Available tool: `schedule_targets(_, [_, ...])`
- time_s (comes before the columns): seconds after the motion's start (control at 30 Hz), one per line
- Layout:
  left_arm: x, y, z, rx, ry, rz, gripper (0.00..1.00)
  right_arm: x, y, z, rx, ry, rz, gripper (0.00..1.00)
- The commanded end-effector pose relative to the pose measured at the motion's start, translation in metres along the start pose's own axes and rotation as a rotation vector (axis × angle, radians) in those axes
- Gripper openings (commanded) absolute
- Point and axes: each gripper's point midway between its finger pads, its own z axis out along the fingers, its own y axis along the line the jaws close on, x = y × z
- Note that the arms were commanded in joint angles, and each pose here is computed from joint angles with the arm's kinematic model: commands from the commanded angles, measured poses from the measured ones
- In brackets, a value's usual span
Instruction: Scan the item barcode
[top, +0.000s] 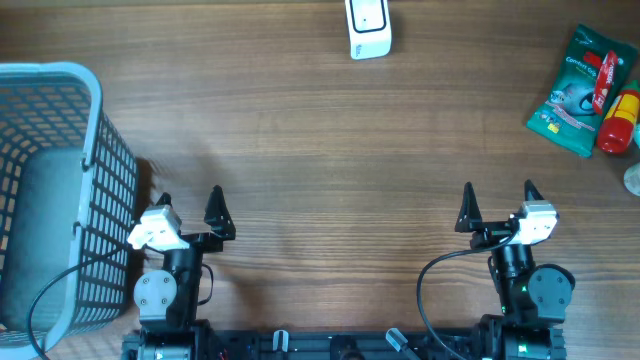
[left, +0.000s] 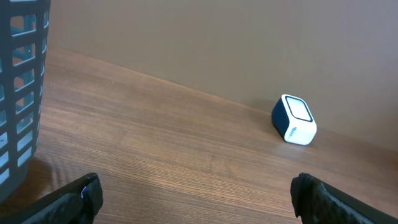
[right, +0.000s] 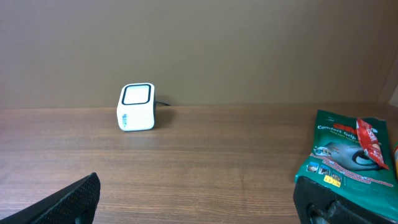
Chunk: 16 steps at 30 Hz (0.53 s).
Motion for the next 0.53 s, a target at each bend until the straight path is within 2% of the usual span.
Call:
schedule_targets(0.0, [0.0025, -0.0008, 0.0001, 0.006, 0.004, 0.024, 1.00, 0.0013, -0.0024, 0.0005, 0.015, 0.005, -0.012, 1.00])
schedule_targets(0.5, [0.0026, -0.0007, 0.0001, 0.005, 0.004, 0.024, 1.00, 0.0013, -0.0024, 0.0005, 0.015, 0.005, -0.012, 0.99])
